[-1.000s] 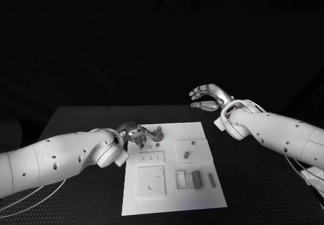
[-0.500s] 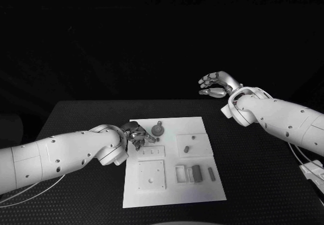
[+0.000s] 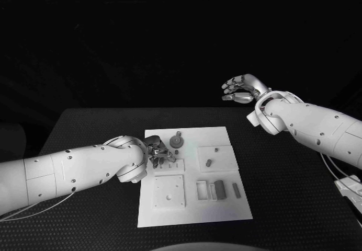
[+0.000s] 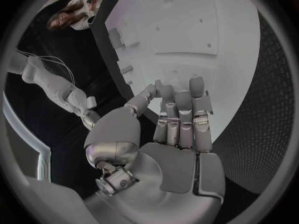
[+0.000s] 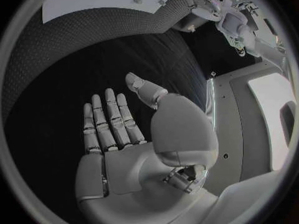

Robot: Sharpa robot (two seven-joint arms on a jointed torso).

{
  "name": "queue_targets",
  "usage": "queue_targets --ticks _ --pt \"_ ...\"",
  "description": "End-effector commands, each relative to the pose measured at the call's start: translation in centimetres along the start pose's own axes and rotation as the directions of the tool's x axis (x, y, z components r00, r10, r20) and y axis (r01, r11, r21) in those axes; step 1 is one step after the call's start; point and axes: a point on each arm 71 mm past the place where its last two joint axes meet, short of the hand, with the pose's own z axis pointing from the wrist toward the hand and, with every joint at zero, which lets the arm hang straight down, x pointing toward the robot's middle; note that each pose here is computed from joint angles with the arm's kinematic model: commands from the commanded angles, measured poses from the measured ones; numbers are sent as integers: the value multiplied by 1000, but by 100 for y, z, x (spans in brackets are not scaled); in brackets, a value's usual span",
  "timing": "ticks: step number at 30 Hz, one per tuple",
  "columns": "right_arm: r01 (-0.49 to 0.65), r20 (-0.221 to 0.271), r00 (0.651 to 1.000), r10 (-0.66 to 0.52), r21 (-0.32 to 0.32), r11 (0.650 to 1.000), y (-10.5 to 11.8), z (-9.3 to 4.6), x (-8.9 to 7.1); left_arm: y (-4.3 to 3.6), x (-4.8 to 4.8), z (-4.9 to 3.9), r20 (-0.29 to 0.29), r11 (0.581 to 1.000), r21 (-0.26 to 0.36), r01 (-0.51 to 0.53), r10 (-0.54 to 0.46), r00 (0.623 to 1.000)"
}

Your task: Assemble the parts on the task board

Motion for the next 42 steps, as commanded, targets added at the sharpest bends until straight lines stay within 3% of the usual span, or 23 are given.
queue_targets --ticks 1,12,28,42 --pt "-16 -23 1000 15 -17 1000 34 12 25 -27 24 -3 -8 996 -8 -87 87 996" --pt "-17 -28 999 17 -19 1000 42 16 34 -72 50 -1 -9 989 -1 -146 146 989" --pt "-18 -32 999 17 -18 1000 39 15 34 -32 17 19 25 970 -18 -243 243 970" --pt "-20 -38 999 19 -19 1000 44 15 41 -16 45 48 29 958 -20 -287 288 957"
